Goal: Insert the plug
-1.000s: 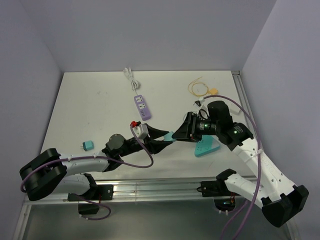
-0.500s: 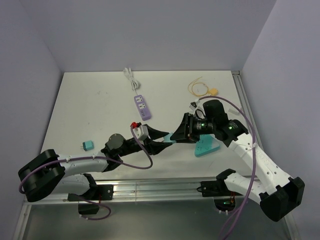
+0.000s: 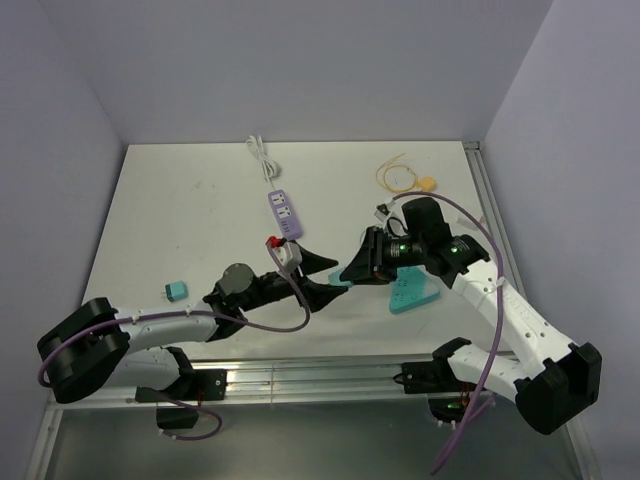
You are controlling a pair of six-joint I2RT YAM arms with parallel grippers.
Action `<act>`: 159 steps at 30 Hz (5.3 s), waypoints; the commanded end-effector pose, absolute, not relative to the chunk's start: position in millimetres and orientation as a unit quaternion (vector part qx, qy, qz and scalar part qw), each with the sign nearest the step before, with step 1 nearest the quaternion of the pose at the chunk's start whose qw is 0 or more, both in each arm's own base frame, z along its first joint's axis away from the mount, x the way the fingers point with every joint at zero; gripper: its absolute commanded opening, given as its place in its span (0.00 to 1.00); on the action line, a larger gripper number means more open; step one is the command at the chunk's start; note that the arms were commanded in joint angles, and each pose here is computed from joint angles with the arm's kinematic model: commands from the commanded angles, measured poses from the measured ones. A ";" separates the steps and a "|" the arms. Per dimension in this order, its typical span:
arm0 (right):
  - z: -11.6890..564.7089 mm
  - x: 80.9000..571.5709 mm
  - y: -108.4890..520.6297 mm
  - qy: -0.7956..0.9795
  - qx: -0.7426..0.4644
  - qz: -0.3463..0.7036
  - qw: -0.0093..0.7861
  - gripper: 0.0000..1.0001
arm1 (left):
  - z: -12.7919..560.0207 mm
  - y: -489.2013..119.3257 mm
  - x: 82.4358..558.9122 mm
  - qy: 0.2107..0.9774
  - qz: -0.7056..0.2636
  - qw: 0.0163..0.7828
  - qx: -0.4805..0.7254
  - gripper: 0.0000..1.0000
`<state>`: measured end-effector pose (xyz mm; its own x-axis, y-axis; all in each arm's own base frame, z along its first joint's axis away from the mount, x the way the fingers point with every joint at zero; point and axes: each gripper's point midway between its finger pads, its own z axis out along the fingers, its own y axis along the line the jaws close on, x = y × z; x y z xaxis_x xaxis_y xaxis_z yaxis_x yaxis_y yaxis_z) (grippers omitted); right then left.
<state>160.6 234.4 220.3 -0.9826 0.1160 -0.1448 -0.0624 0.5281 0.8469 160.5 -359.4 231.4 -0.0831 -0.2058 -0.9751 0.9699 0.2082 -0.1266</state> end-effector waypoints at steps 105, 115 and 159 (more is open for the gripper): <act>31.0 239.8 74.6 0.963 0.173 -0.136 0.154 0.00 | 267.9 -263.0 204.2 0.644 -0.506 0.574 0.023 0.94; -9.4 210.7 87.6 0.966 0.188 -0.126 0.125 0.00 | 266.5 -263.7 203.2 0.645 -0.509 0.570 0.024 0.94; 91.7 218.0 139.3 0.960 0.103 0.026 0.258 1.00 | 236.0 -205.3 237.1 0.821 -0.269 0.491 -0.113 1.00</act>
